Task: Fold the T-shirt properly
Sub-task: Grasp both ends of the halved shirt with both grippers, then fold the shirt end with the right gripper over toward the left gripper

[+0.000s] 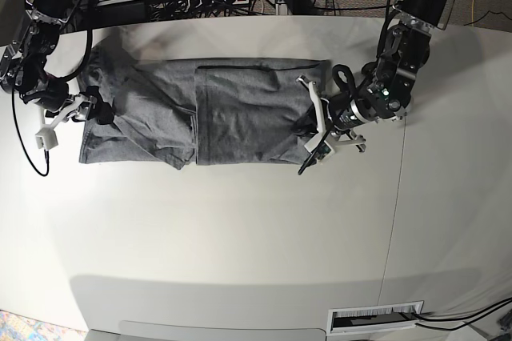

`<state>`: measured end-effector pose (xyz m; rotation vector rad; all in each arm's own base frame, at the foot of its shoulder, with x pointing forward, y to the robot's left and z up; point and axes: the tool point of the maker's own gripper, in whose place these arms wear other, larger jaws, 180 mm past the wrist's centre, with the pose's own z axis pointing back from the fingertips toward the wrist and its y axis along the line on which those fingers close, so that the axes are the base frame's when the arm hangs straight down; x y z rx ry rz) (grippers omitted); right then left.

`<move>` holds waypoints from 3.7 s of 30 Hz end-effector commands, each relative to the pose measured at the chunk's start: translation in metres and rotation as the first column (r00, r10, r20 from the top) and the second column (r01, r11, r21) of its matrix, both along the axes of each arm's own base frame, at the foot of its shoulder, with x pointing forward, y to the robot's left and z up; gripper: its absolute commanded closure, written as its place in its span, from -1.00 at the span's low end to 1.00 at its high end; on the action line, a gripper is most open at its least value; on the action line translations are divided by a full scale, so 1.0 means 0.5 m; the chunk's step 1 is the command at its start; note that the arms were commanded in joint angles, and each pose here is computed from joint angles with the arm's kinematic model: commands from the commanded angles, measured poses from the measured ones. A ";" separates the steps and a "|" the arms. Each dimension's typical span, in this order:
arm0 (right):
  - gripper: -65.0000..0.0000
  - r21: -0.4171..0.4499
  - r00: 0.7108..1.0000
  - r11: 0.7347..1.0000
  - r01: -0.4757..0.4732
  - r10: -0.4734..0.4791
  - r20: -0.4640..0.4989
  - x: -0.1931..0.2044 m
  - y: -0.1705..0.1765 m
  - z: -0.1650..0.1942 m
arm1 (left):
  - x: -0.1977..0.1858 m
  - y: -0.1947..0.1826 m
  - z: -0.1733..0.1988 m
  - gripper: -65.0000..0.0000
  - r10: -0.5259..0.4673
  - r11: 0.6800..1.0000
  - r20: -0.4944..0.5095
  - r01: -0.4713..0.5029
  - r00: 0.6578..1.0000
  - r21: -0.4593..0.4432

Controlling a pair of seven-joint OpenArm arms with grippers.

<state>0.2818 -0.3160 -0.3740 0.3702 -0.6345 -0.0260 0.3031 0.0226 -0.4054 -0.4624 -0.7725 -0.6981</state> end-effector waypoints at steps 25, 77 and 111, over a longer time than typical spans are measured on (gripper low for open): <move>-0.51 -0.051 0.997 0.998 0.033 -0.029 0.075 0.029 -0.027 0.030 | -0.017 0.033 -0.035 1.00 -0.004 0.994 -0.045 0.009 0.999 0.106; 1.00 0.364 0.831 0.777 -0.514 0.344 0.437 0.048 0.461 0.209 | -0.043 -0.142 0.007 1.00 -0.097 0.993 -0.031 0.094 0.995 -0.075; 0.29 0.405 0.794 0.700 -0.588 0.406 0.452 0.035 0.562 0.210 | 0.021 -0.003 0.057 1.00 -0.042 0.962 0.147 0.000 0.988 0.273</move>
